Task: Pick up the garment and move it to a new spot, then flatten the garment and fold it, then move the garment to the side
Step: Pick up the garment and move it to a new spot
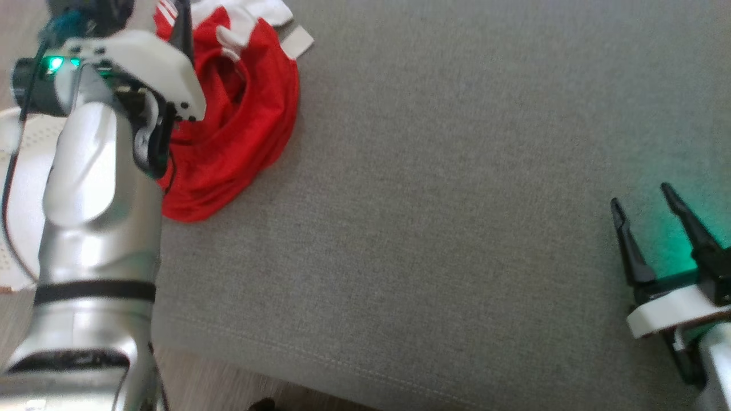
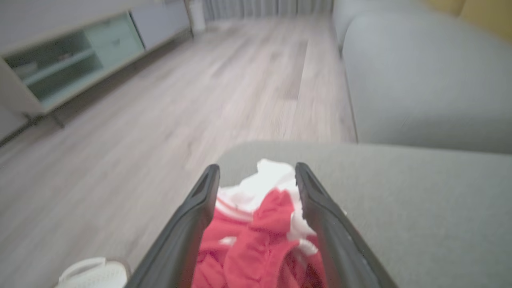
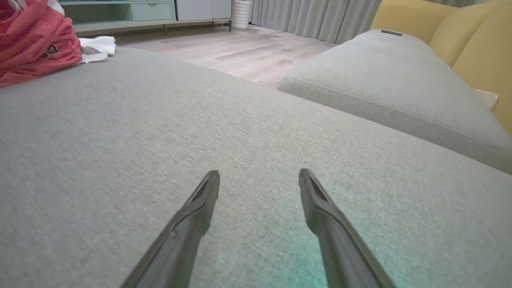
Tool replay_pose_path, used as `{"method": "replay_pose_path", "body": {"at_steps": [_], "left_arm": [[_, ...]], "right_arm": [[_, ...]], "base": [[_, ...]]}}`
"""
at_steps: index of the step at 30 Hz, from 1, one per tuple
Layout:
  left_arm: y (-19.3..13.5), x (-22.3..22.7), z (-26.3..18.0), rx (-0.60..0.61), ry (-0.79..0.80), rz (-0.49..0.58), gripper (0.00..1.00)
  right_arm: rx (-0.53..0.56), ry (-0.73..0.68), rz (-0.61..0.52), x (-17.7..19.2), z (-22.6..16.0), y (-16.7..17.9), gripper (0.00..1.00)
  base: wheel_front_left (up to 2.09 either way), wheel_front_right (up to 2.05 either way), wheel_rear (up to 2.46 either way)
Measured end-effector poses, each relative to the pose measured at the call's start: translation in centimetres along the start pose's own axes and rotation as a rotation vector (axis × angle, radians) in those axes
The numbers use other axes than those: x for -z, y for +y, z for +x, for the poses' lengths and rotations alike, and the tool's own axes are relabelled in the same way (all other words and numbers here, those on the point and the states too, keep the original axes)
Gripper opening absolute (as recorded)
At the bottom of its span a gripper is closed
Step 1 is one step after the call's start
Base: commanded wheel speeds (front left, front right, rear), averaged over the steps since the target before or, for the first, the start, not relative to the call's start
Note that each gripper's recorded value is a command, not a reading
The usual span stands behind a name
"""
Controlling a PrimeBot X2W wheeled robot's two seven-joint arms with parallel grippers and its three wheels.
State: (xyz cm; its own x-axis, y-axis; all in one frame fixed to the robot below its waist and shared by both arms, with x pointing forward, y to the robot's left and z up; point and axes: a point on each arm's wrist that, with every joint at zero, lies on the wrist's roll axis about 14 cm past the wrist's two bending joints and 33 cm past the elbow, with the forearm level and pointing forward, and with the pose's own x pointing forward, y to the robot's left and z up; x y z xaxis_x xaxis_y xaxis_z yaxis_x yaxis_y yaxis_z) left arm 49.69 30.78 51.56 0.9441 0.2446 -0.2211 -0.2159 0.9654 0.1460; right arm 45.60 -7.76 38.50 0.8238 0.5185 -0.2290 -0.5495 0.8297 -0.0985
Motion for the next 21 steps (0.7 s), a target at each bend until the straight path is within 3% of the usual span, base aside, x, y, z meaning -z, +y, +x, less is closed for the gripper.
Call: {"method": "replay_pose_path", "body": {"at_steps": [6, 13, 15, 21], "left_arm": [[-1.2, 10.0, 1.2, -0.016, 0.413, 0.014, 1.00], [-1.2, 13.3, 2.0, -0.043, 0.522, 0.083, 1.00], [-1.2, 13.0, 2.3, -0.042, 0.484, 0.088, 0.00], [-0.6, 9.8, 2.8, -0.050, 0.306, 0.110, 0.00]], "right_arm": [[-0.031, 0.042, -0.038, 2.3, 0.7, -1.7, 1.00], [-0.033, 0.043, -0.039, 3.2, 1.0, -2.9, 1.00], [-0.032, 0.041, -0.041, 3.2, 1.1, -3.0, 1.00], [-0.015, 0.038, -0.039, 2.7, 0.8, -3.1, 1.00]], "base": [[0.00, 0.00, 0.00], [0.00, 0.00, 0.00], [0.00, 0.00, 0.00], [0.00, 0.00, 0.00]]}}
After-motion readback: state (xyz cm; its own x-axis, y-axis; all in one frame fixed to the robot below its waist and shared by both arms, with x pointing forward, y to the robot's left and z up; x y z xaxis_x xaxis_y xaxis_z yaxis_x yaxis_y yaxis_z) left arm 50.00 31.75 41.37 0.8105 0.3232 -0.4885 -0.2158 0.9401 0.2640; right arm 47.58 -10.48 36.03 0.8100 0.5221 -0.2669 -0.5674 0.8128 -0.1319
